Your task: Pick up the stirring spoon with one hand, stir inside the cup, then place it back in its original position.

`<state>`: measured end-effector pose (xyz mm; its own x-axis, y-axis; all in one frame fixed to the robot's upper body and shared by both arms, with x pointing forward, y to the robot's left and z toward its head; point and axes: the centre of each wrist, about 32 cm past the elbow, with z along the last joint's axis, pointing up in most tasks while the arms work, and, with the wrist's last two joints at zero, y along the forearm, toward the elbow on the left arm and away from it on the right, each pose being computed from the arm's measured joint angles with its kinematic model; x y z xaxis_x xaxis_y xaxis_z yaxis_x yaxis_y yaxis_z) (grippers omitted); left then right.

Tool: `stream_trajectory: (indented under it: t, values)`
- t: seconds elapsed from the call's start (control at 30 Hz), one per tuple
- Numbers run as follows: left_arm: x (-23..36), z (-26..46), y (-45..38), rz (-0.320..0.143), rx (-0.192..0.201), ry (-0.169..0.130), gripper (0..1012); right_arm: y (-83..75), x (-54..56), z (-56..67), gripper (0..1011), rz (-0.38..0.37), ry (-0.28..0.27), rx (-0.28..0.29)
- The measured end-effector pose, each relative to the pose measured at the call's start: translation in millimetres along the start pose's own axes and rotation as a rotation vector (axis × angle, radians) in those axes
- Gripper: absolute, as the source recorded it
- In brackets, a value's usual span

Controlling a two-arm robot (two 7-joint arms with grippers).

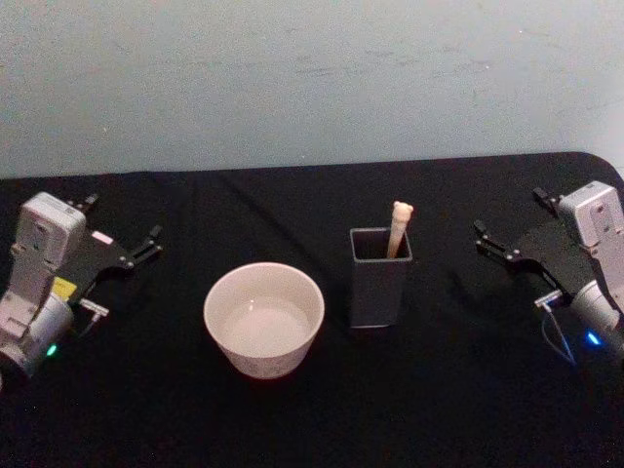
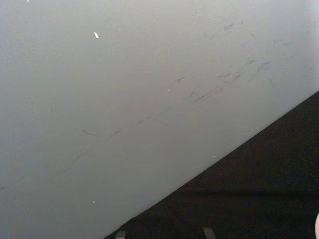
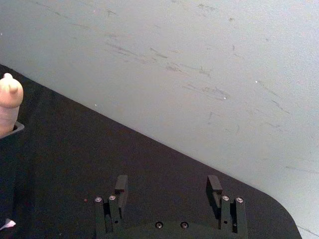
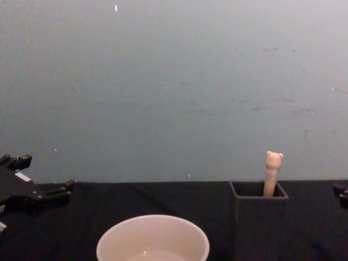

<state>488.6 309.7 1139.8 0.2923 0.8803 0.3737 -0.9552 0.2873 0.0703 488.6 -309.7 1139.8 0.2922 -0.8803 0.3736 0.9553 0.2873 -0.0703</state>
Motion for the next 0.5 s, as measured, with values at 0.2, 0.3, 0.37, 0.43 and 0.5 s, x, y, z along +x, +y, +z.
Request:
stream_trajectory:
  t: [0.2,0.3,0.37,0.43,0.5]
  values:
    - [0.0,0.0,0.0,0.000,0.000,0.000,1001,0.0,0.0,0.0,1000,0.000,0.000,0.000]
    - [0.0,0.0,0.0,0.000,0.000,0.000,1001,0.0,0.0,0.0,1000,0.000,0.000,0.000]
    - [0.0,0.0,0.0,0.000,0.000,0.000,1001,0.0,0.0,0.0,1000,0.000,0.000,0.000]
    - [0.0,0.0,0.0,0.000,0.000,0.000,1001,0.0,0.0,0.0,1002,0.000,0.000,0.000]
    - [0.0,0.0,0.0,0.000,0.000,0.000,1001,0.0,0.0,0.0,1000,0.000,0.000,0.000]
